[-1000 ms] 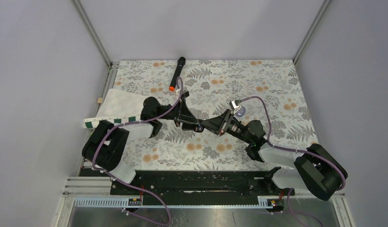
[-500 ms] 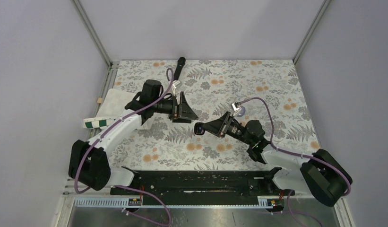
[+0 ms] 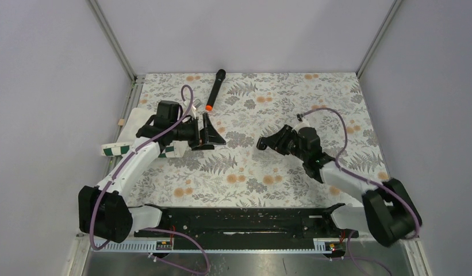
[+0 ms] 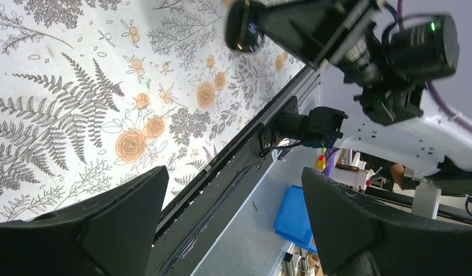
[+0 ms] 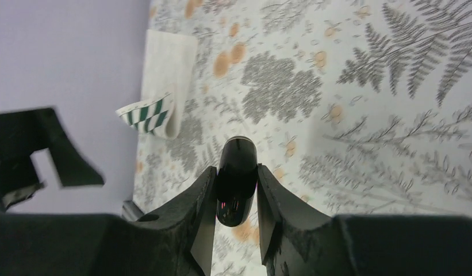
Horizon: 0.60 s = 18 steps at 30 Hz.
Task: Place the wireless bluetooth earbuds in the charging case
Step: Place the charging case with the earbuds at the center of the board.
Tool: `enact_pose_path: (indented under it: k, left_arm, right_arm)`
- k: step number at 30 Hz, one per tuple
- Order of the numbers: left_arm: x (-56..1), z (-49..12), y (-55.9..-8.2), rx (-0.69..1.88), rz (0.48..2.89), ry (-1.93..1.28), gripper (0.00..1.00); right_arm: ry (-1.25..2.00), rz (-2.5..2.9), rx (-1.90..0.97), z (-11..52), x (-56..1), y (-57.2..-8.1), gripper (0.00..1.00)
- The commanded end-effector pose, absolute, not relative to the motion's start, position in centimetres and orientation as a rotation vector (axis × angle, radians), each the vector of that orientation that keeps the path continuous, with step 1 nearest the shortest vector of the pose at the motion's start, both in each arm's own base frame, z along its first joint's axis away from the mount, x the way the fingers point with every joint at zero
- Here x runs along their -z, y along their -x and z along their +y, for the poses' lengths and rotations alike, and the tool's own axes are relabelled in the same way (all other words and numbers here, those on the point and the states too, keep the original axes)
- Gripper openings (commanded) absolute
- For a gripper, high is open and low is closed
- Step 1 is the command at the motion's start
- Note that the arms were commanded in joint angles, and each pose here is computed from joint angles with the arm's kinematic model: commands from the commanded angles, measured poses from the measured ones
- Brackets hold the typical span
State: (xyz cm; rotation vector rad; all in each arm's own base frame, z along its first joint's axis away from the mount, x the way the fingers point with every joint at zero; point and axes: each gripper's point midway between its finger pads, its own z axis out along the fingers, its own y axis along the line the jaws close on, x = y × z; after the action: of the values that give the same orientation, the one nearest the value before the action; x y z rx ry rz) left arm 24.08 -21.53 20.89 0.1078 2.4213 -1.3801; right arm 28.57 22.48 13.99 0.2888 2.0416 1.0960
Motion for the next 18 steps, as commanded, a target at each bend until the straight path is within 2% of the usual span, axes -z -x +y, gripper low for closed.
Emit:
enact_pose_path:
  k: [1,6,7,11,14,15,18]
  left_arm:
    - [-20.8,-20.7,-24.0,1.333,2.401,-0.094,0.88]
    - [-21.5,-20.0,-23.9,1.296,2.366,-0.087,0.87]
    - [-21.5,-19.9,-23.9,1.291,2.366,-0.084,0.87]
    - [-21.3,-19.5,-24.0,1.251,2.377,-0.076,0.87]
    - [-21.8,-19.4,-24.4,1.240,2.370,-0.086,0.87]
    - [-22.1,-19.2,-24.5,1.228,2.371,-0.091,0.87]
    - [-23.7,-18.5,-25.4,1.155,2.334,-0.112,0.87]
  right_arm:
    - [-0.252,2.025,-1.149,24.1,-13.7,-32.7,0.16]
    - [-0.291,2.067,-1.277,26.5,-10.4,-34.7,0.17]
    - [-0.299,2.072,-1.273,26.5,-9.8,-34.8,0.24]
    - [-0.299,2.159,-1.119,25.3,-7.7,-35.0,0.69]
    - [-0.268,2.210,-0.947,23.4,-7.3,-34.8,0.96]
    - [-0.259,2.217,-0.885,22.6,-7.7,-34.8,0.99]
    - [-0.262,2.288,-0.612,18.7,-8.9,-33.6,0.99]
